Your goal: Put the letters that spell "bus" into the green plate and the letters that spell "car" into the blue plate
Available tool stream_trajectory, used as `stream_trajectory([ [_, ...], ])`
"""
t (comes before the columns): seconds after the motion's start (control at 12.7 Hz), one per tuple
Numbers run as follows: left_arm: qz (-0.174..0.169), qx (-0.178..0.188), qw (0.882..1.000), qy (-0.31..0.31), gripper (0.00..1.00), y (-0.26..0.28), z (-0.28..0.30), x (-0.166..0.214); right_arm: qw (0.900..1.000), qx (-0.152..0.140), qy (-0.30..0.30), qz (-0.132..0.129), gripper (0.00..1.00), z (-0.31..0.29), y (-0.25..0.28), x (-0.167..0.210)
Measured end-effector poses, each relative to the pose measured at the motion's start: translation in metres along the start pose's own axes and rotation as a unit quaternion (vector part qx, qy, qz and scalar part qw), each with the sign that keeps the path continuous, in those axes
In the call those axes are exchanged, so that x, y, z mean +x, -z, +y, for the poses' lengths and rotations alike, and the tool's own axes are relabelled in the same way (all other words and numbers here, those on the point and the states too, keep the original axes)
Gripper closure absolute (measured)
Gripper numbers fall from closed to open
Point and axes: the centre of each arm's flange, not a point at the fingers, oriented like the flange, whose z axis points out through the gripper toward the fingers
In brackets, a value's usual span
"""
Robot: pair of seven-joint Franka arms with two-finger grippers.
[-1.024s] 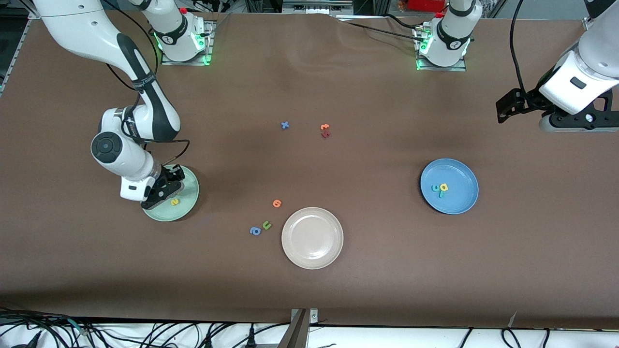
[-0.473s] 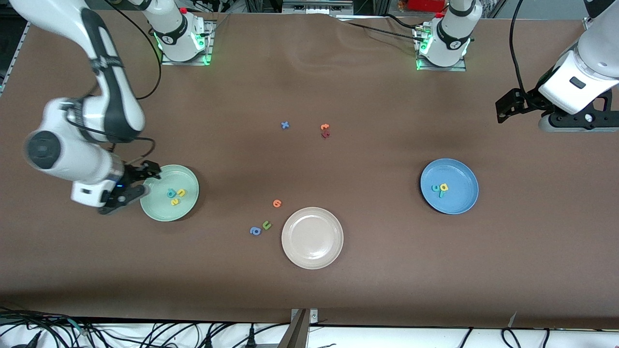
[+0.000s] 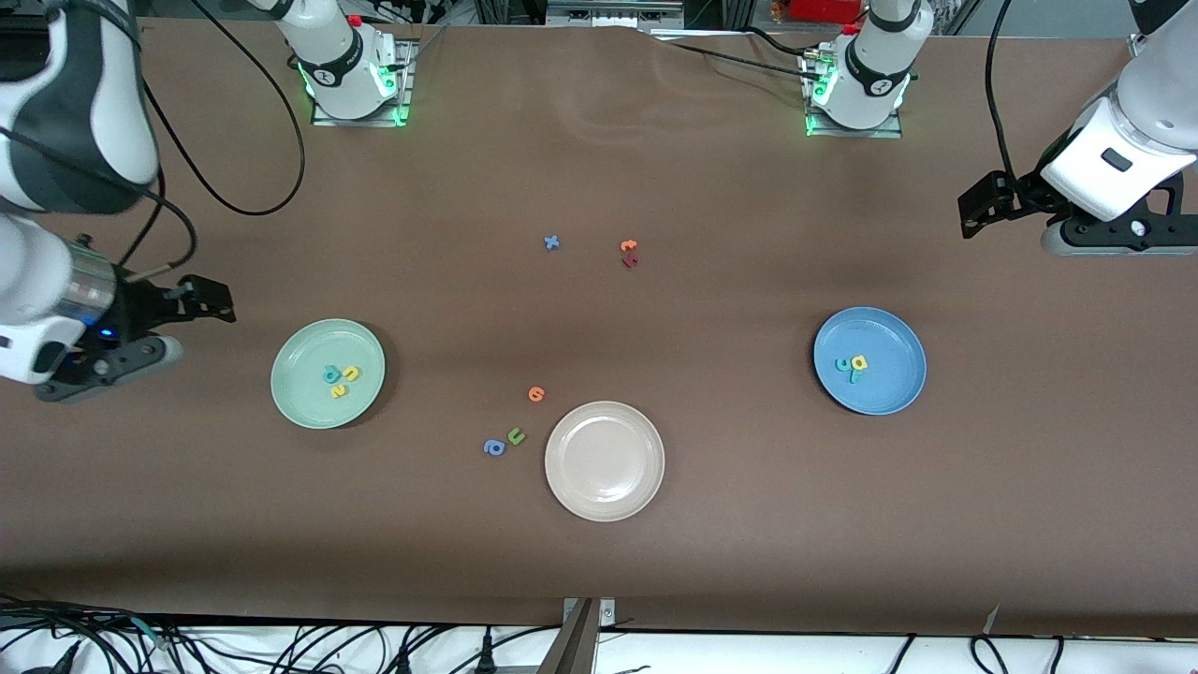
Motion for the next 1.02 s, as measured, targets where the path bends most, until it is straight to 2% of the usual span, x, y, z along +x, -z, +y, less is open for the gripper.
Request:
stream_trajectory([
  [0.24,0.0,0.0,1.0,0.0,0.0,0.0,0.0,0.0,1.0,-0.02,-0.005,0.013,0.0,0.005,0.027,-0.004],
  [0.63,0.0,0.0,1.0,0.0,0.0,0.0,0.0,0.0,0.999,-0.031,-0.011,0.024,0.0,0.009,0.046,-0.012],
  [0.87,0.0,0.0,1.0,0.0,0.0,0.0,0.0,0.0,0.999,-0.029,-0.016,0.036,0.0,-0.007,0.076,-0.043],
  [1.02,0.0,0.0,1.0,0.0,0.0,0.0,0.0,0.0,0.999,-0.026,-0.015,0.045,0.0,-0.032,0.074,-0.066],
])
